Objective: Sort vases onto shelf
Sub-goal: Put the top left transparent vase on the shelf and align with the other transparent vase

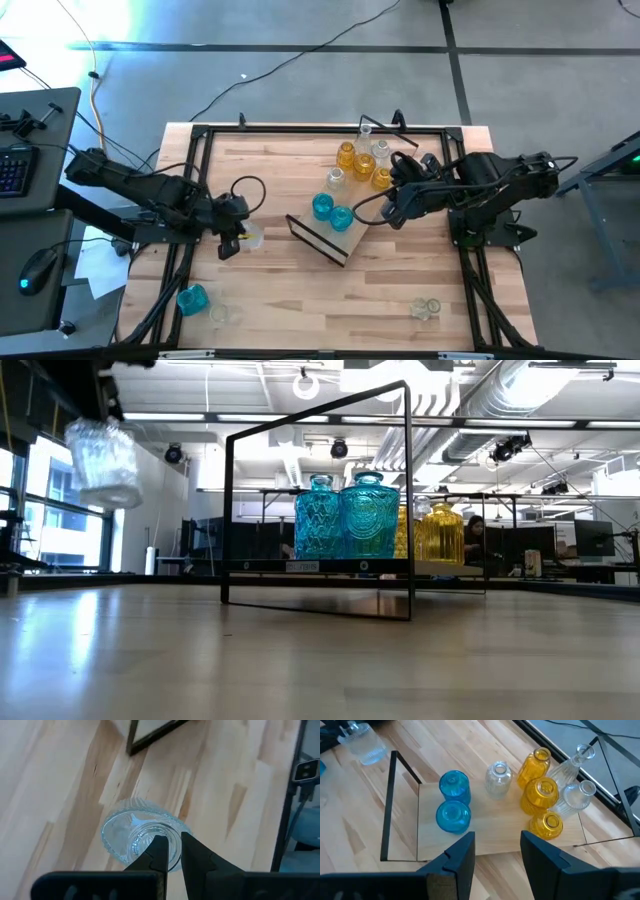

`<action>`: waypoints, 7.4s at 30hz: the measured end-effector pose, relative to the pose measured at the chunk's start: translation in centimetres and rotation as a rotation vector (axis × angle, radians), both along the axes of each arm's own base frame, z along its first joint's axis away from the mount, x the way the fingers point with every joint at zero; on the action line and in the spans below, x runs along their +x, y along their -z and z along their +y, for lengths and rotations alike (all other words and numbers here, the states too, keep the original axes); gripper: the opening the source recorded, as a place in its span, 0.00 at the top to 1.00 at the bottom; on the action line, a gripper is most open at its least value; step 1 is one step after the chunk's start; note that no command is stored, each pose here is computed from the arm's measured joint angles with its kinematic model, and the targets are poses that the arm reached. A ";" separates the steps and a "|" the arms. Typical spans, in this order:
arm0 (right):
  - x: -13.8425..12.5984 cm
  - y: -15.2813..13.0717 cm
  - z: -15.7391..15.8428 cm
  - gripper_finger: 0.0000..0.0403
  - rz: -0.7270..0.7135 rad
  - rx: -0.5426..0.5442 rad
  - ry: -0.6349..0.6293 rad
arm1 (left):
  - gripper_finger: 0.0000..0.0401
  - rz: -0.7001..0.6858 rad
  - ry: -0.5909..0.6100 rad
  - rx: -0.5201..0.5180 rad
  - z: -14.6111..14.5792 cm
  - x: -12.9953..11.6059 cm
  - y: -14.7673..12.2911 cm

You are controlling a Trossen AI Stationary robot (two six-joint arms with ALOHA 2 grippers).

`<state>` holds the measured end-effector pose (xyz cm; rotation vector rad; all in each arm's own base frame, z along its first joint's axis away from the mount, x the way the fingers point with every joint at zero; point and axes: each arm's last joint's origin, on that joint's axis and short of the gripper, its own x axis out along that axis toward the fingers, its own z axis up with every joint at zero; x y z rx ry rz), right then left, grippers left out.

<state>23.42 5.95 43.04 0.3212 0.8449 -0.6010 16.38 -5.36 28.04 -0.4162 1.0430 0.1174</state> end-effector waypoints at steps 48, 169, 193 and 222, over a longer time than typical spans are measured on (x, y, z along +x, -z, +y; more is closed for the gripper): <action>-1.1 0.4 1.7 0.65 0.055 0.155 0.008 | 0.95 0.010 0.395 0.453 10.9 19.5 -10.9; -1.3 0.4 2.5 0.65 0.060 0.142 -0.037 | 0.83 -0.055 0.488 0.219 14.2 30.4 1.6; -1.3 0.4 2.5 0.65 0.058 0.151 -0.029 | 0.83 -0.037 0.458 0.266 14.7 30.5 2.0; -1.4 0.4 2.5 0.65 0.063 0.170 -0.030 | 0.67 -0.059 0.486 0.226 14.5 30.5 2.0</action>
